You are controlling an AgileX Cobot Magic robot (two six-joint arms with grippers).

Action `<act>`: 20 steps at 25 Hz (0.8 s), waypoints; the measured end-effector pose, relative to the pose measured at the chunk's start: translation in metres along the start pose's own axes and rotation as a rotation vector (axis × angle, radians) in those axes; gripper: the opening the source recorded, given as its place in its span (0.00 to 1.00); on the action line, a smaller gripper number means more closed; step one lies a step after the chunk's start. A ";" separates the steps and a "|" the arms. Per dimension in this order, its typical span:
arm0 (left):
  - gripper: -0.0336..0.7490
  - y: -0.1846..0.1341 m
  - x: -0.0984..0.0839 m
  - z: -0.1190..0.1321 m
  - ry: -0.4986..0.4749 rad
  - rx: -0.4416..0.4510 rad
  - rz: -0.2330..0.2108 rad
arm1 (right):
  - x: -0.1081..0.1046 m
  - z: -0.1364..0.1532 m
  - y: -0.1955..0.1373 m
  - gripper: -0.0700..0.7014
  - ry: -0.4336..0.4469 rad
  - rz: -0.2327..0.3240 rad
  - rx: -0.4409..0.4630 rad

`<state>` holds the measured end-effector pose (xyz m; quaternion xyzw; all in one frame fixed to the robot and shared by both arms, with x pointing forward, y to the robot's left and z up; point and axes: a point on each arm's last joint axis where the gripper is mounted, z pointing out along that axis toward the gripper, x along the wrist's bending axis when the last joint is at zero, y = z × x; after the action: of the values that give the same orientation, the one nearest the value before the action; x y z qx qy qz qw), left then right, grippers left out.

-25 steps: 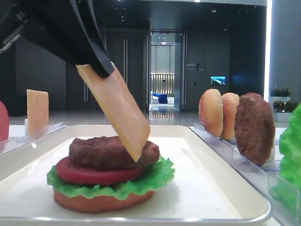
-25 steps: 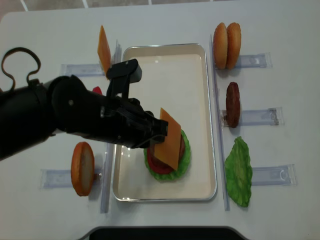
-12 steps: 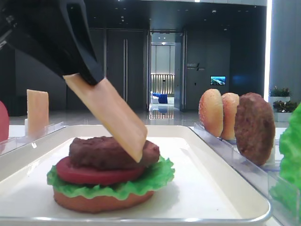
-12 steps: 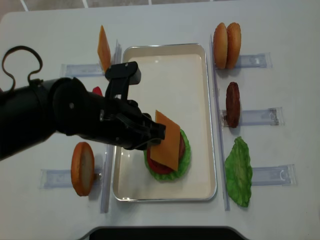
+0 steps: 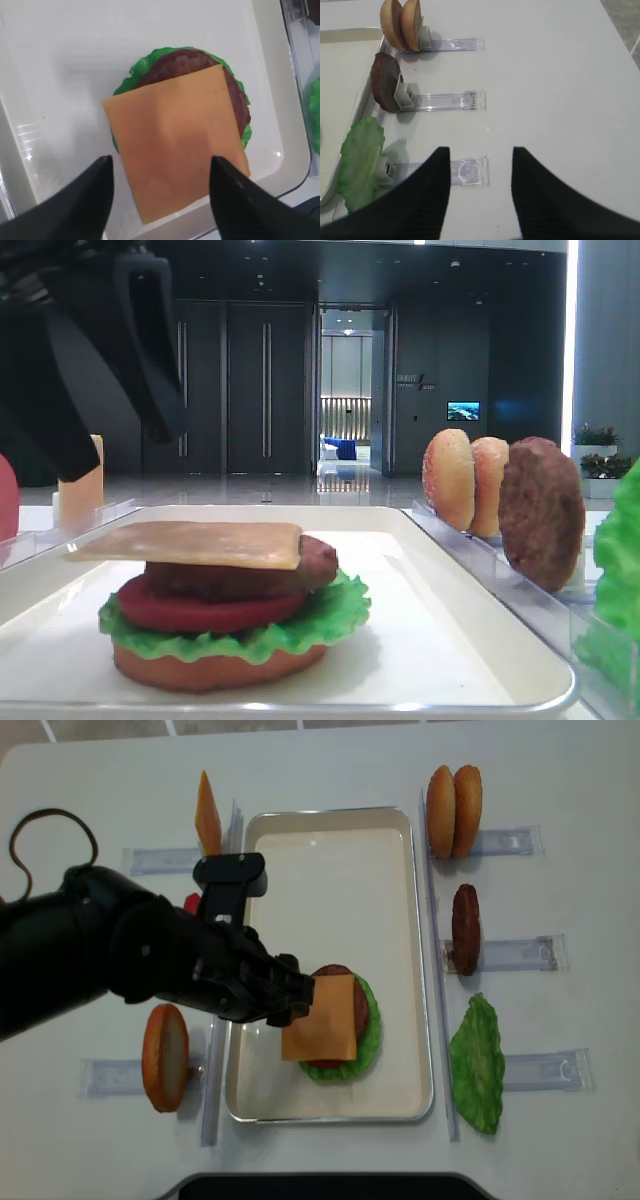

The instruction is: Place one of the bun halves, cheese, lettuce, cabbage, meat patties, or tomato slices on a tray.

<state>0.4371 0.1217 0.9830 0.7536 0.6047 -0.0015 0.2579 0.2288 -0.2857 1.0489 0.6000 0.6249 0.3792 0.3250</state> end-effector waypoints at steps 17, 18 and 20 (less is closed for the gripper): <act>0.74 0.033 -0.014 -0.034 0.103 0.036 0.163 | 0.000 0.000 0.000 0.46 0.001 0.000 0.000; 0.74 0.035 -0.013 -0.038 0.135 0.054 0.186 | 0.000 0.000 0.000 0.46 0.001 0.000 0.000; 0.73 0.039 -0.011 -0.046 0.198 0.084 0.225 | 0.000 0.000 0.000 0.46 0.002 0.001 0.000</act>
<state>0.4550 0.1245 1.0417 0.8231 0.5383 0.0764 0.1640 0.2288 -0.2855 1.0489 0.5999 0.6249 0.3799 0.3244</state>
